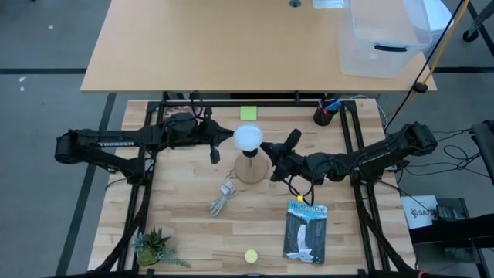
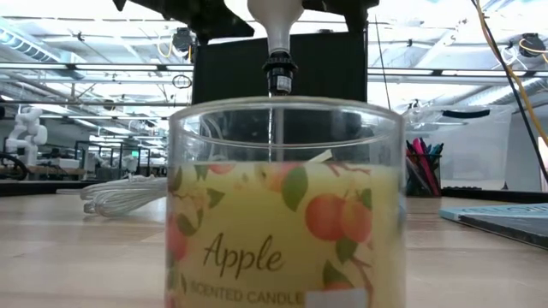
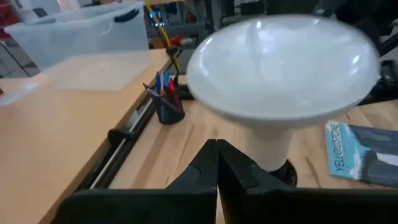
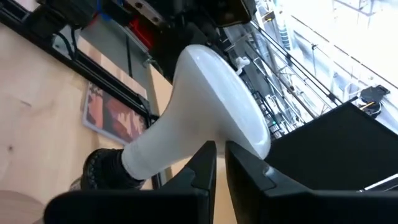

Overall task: Screw lightbulb
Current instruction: Insert the lightbulb into the lamp

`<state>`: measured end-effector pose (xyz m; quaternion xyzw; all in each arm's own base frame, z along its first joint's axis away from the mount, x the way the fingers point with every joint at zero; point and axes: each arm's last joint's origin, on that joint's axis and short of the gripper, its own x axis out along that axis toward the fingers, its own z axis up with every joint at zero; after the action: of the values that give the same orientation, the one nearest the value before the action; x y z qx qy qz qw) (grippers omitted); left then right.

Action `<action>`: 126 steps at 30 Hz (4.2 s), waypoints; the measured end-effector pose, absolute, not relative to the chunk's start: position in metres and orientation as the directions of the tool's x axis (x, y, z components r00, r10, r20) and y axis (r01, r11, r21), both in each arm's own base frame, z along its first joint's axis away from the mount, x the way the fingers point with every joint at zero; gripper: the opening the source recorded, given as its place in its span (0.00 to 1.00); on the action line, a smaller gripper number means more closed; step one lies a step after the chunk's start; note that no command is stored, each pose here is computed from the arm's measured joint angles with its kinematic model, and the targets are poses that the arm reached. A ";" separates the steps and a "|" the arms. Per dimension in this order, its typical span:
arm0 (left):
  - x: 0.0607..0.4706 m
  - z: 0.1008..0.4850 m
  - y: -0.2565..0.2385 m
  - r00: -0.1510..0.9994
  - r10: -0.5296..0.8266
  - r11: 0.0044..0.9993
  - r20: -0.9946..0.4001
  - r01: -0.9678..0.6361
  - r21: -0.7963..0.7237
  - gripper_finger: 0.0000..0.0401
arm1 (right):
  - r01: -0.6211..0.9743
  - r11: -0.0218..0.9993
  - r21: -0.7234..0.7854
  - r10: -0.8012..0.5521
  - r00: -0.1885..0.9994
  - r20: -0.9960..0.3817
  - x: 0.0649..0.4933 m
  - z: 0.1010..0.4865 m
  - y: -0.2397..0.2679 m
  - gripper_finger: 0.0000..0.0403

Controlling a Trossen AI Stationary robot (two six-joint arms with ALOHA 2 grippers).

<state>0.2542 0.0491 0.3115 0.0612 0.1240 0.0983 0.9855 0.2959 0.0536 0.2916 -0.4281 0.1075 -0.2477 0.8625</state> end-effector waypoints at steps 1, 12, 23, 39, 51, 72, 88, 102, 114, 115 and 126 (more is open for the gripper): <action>0.253 0.312 0.049 0.950 0.207 0.974 -0.235 -0.176 0.144 0.00 | 0.329 0.518 -0.790 -0.516 0.856 0.018 0.296 0.291 0.055 0.07; 0.240 0.337 0.028 0.994 0.067 0.986 -0.090 -0.052 0.160 0.00 | 0.343 0.523 -0.780 -0.608 0.792 -0.060 0.294 0.280 0.049 0.07; 0.248 0.331 0.019 0.994 0.024 0.991 -0.108 -0.009 0.135 0.00 | 0.400 0.429 -0.810 -0.668 0.744 0.013 0.297 0.290 0.030 0.07; 0.253 0.321 0.034 0.974 0.154 0.981 -0.166 -0.131 0.140 0.00 | 0.354 0.413 -0.839 -0.615 0.788 0.030 0.295 0.293 0.046 0.07; 0.251 0.319 0.051 0.954 0.238 0.966 -0.180 -0.213 0.145 0.00 | 0.274 0.502 -0.820 -0.502 0.864 -0.019 0.293 0.286 0.066 0.07; 0.252 0.332 0.010 0.996 0.035 0.986 -0.082 -0.021 0.165 0.00 | 0.356 0.409 -0.840 -0.652 0.758 0.004 0.299 0.289 0.022 0.07; 0.250 0.326 0.021 0.975 0.173 0.973 -0.142 -0.147 0.176 0.00 | 0.320 0.364 -0.874 -0.612 0.790 0.035 0.296 0.293 0.039 0.07; 0.247 0.326 0.048 0.947 0.290 0.948 -0.136 -0.266 0.175 0.00 | 0.242 0.503 -0.829 -0.443 0.896 -0.007 0.294 0.288 0.066 0.07; 0.251 0.336 0.028 0.993 0.113 0.980 -0.038 -0.105 0.171 0.00 | 0.223 0.529 -0.819 -0.524 0.845 -0.108 0.297 0.275 0.043 0.07; 0.251 0.336 0.024 0.994 0.100 0.980 -0.039 -0.091 0.176 0.00 | 0.226 0.521 -0.823 -0.534 0.839 -0.108 0.298 0.275 0.040 0.07; 0.255 0.331 -0.007 0.997 0.017 0.981 -0.070 -0.003 0.194 0.00 | 0.305 0.421 -0.854 -0.609 0.793 -0.017 0.301 0.286 0.011 0.07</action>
<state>0.2547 -0.0069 0.3312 0.0975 0.0357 0.0052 0.9946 0.3013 0.0113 0.2860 -0.4615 0.1648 -0.2766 0.8266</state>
